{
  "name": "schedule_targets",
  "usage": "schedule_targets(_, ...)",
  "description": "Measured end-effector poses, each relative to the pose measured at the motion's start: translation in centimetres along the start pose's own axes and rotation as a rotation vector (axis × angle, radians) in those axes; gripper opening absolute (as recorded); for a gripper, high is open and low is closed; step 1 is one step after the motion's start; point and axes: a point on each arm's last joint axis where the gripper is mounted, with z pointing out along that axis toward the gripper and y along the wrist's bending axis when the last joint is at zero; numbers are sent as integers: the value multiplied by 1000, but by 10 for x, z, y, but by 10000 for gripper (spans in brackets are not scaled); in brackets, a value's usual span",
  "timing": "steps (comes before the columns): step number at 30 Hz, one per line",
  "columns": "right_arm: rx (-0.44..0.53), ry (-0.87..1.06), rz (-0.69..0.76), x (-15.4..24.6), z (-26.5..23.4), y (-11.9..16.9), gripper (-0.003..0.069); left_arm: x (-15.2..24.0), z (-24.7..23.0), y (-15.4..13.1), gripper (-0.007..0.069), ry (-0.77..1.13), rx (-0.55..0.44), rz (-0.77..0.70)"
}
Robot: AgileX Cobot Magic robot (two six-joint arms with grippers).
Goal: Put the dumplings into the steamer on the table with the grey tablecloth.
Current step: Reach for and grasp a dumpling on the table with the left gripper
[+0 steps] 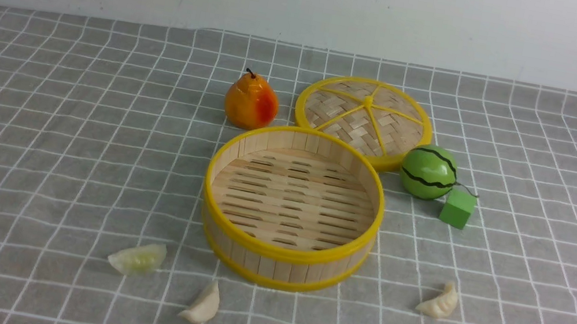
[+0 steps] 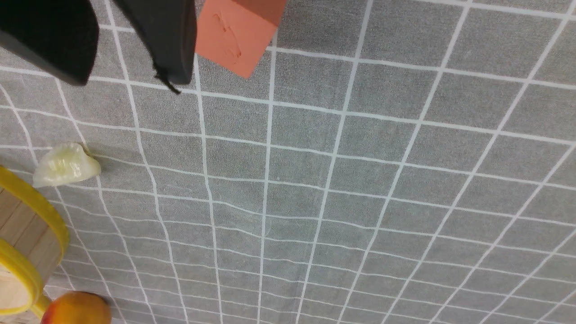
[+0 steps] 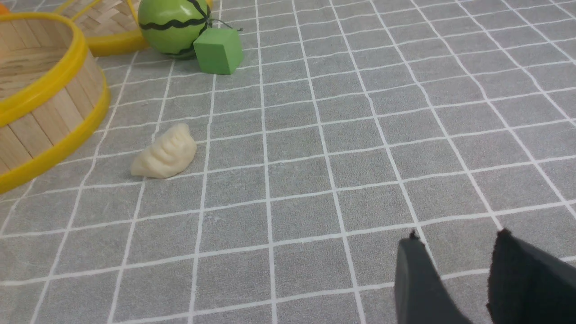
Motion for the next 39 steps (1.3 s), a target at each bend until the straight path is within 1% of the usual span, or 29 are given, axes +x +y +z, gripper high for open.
schedule_targets(9, 0, 0, 0, 0, 0, 0, 240, 0, 0, 0, 237, 0, 0, 0)
schedule_targets(16, -21, 4, -7, 0, 0, 1, 240, 0, 0, 0, 237, 0, 0, 0)
schedule_targets(28, -20, 3, -11, 0, 0, 1, 240, 0, 0, 0, 237, 0, 0, 0)
schedule_targets(39, 19, -14, -112, -1, 0, -3, 240, 0, 0, 0, 237, 0, 0, 0)
